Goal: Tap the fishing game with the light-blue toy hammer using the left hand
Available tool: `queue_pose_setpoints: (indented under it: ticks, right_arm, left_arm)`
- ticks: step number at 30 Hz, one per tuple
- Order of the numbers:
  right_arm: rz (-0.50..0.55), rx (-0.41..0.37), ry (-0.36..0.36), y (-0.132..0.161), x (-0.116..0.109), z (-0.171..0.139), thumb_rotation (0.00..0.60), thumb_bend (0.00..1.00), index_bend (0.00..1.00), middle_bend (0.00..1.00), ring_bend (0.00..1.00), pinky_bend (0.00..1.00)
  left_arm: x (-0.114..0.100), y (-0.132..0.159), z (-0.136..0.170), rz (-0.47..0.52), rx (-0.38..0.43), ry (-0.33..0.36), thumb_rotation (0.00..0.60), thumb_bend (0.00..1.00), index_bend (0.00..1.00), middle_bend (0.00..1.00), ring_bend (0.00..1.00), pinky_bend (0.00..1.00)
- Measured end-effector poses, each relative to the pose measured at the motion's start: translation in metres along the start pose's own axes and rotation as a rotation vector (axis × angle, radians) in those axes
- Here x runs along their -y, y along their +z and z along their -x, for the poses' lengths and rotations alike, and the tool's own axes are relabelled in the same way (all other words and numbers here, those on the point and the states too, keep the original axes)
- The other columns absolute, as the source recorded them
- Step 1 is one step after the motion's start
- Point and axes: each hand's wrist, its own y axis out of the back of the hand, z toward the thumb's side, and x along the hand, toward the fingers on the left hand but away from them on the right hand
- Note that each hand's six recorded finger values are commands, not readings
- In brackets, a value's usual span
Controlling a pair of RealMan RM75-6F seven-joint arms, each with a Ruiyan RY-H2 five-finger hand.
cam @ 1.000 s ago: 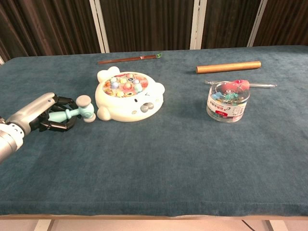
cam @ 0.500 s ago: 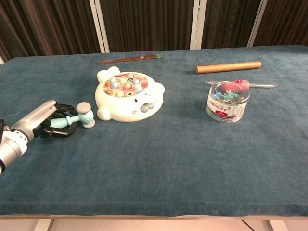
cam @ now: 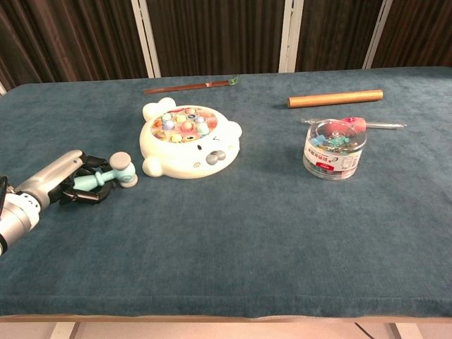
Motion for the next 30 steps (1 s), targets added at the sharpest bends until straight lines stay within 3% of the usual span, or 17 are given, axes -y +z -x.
queue_pose_setpoints:
  ticks: [7,8,12,13,20,30]
  right_arm:
    - [0.002,-0.002,0.006,0.0002,0.0007,0.0000,0.600,0.30,0.00,0.00,0.00,0.00]
    - [0.004,-0.003,0.008,0.0004,0.0008,0.0000,0.600,0.31,0.00,0.00,0.00,0.00]
    - [0.007,-0.007,0.013,0.0007,0.0005,-0.0002,0.600,0.31,0.00,0.00,0.00,0.00]
    - [0.008,-0.007,0.013,0.0006,0.0004,-0.0001,0.600,0.31,0.00,0.00,0.00,0.00]
    - [0.010,-0.008,0.015,0.0004,0.0001,-0.0002,0.600,0.30,0.00,0.00,0.00,0.00]
    - [0.011,-0.011,0.020,0.0011,0.0006,-0.0003,0.600,0.31,0.00,0.00,0.00,0.00]
  left_arm:
    - [-0.0022,0.0008,-0.0010,-0.003,0.008,0.014,0.600,0.62,0.61,0.67,0.63,0.94]
    - [-0.0024,0.0011,-0.0012,0.000,0.009,0.014,0.600,0.61,0.61,0.67,0.61,0.89]
    - [-0.0003,0.0009,-0.0017,0.021,0.005,-0.007,0.600,0.60,0.60,0.65,0.55,0.50]
    - [0.0002,0.0006,-0.0019,0.025,0.002,-0.014,0.600,0.60,0.59,0.64,0.54,0.45]
    - [0.0006,-0.0006,-0.0037,0.075,-0.012,-0.034,0.600,0.54,0.54,0.56,0.41,0.29]
    - [-0.0041,-0.0012,-0.0047,0.077,-0.001,-0.028,0.575,0.49,0.52,0.42,0.26,0.15]
